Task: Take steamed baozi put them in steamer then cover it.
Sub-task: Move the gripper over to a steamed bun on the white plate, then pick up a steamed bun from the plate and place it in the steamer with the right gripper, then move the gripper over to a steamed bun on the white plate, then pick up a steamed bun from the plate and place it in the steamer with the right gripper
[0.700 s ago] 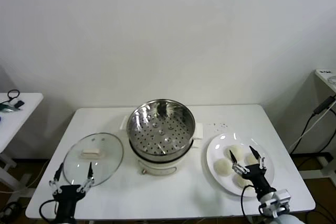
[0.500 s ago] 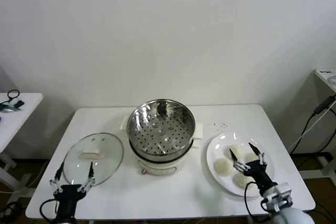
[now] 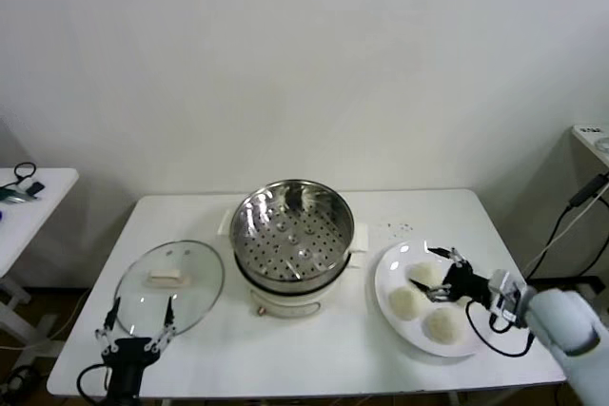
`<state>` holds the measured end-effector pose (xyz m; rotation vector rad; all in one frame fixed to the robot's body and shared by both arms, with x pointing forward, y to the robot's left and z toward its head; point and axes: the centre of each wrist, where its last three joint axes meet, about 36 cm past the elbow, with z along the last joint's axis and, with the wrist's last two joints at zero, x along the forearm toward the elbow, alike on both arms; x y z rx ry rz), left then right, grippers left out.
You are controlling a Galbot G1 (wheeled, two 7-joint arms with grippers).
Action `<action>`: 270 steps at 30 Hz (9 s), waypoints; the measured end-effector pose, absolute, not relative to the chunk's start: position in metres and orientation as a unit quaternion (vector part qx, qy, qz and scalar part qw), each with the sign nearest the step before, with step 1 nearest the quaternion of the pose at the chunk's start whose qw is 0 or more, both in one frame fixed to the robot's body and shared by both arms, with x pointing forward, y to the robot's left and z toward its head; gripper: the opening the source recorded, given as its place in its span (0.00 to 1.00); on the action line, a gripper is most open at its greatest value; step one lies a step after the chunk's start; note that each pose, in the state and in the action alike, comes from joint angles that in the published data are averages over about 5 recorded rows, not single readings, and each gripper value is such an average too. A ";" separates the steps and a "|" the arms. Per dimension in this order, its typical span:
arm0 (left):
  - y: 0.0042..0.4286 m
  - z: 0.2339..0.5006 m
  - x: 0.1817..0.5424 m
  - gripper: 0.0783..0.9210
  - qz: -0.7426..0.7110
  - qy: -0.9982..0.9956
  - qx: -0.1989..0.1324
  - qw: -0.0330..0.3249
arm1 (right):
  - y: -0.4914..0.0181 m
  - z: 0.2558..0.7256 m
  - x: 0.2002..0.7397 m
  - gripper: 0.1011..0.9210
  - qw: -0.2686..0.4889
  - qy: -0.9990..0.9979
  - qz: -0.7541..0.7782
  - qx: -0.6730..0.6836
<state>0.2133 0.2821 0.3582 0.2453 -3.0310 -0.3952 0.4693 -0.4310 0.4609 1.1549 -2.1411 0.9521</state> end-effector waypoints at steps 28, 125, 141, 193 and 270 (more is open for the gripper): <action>0.290 0.361 0.222 0.88 -0.115 -0.989 0.087 0.033 | -0.383 0.498 0.610 0.88 0.429 -0.539 0.504 0.522; 0.295 0.369 0.220 0.88 -0.112 -0.988 0.095 0.044 | -0.034 0.684 0.688 0.75 0.039 -0.070 0.786 0.613; 0.302 0.368 0.223 0.88 -0.111 -0.988 0.097 0.045 | 0.032 0.624 0.689 0.75 -0.007 -0.004 0.797 0.604; 0.291 0.373 0.224 0.88 -0.114 -0.989 0.081 0.041 | -0.189 0.685 0.667 0.88 0.090 -0.348 0.741 0.567; 0.291 0.366 0.203 0.88 -0.102 -0.989 0.087 0.061 | -0.299 0.464 0.601 0.71 0.456 -0.525 0.470 0.545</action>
